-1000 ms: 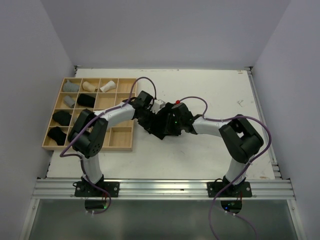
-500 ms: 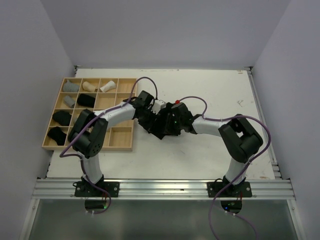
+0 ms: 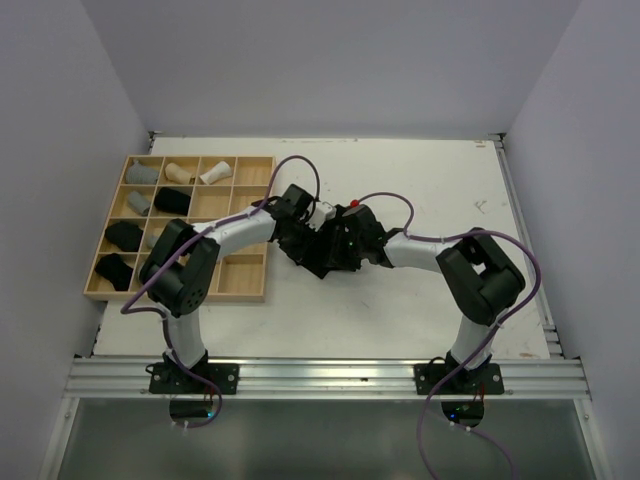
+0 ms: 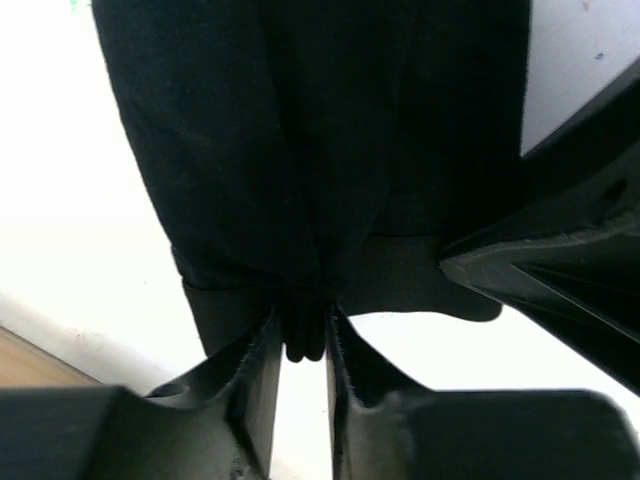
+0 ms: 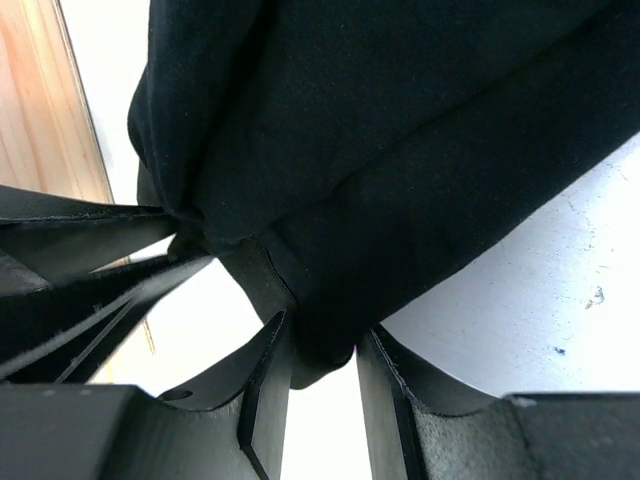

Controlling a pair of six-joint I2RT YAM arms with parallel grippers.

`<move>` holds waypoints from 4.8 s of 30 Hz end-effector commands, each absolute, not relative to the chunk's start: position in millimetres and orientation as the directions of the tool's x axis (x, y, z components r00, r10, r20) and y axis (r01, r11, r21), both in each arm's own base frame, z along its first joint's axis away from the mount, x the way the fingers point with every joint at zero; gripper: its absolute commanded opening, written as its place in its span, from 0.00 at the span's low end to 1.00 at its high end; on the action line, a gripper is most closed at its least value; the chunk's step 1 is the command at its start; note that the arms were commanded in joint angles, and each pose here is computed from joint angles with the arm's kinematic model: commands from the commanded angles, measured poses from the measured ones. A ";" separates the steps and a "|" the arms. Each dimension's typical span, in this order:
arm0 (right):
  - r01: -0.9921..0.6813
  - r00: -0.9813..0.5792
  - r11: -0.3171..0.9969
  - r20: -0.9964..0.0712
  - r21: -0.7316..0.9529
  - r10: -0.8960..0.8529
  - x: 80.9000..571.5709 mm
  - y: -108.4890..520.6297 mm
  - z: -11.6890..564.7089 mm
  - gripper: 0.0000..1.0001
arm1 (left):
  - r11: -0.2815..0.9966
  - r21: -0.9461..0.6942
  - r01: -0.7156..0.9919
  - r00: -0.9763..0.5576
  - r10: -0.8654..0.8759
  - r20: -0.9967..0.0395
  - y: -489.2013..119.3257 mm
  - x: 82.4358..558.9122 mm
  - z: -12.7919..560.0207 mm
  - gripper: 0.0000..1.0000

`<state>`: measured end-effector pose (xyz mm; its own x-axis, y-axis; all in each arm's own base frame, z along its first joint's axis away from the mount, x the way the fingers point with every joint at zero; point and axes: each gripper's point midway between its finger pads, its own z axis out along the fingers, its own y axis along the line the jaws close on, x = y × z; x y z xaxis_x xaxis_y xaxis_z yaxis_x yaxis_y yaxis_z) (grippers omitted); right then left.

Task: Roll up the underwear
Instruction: Fold the underwear

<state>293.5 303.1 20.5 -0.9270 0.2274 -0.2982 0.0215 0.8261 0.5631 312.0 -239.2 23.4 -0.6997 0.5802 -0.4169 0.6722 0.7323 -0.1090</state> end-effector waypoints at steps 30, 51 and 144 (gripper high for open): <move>0.064 -0.946 0.870 -0.246 0.489 0.209 279.1 287.9 -9.5 0.32 | 0.589 -0.289 0.755 -0.645 0.585 -0.491 -274.2 290.8 93.8 0.00; 0.073 -0.947 0.870 -0.239 0.487 0.213 267.5 280.0 -5.9 0.32 | 0.583 -0.572 0.577 -0.814 0.466 -0.346 -307.8 269.5 16.8 0.00; 0.057 -0.933 0.901 -0.297 0.430 0.201 294.0 272.9 20.9 0.20 | 0.692 -0.576 0.436 -0.898 0.379 -0.224 -284.3 279.0 -5.7 0.00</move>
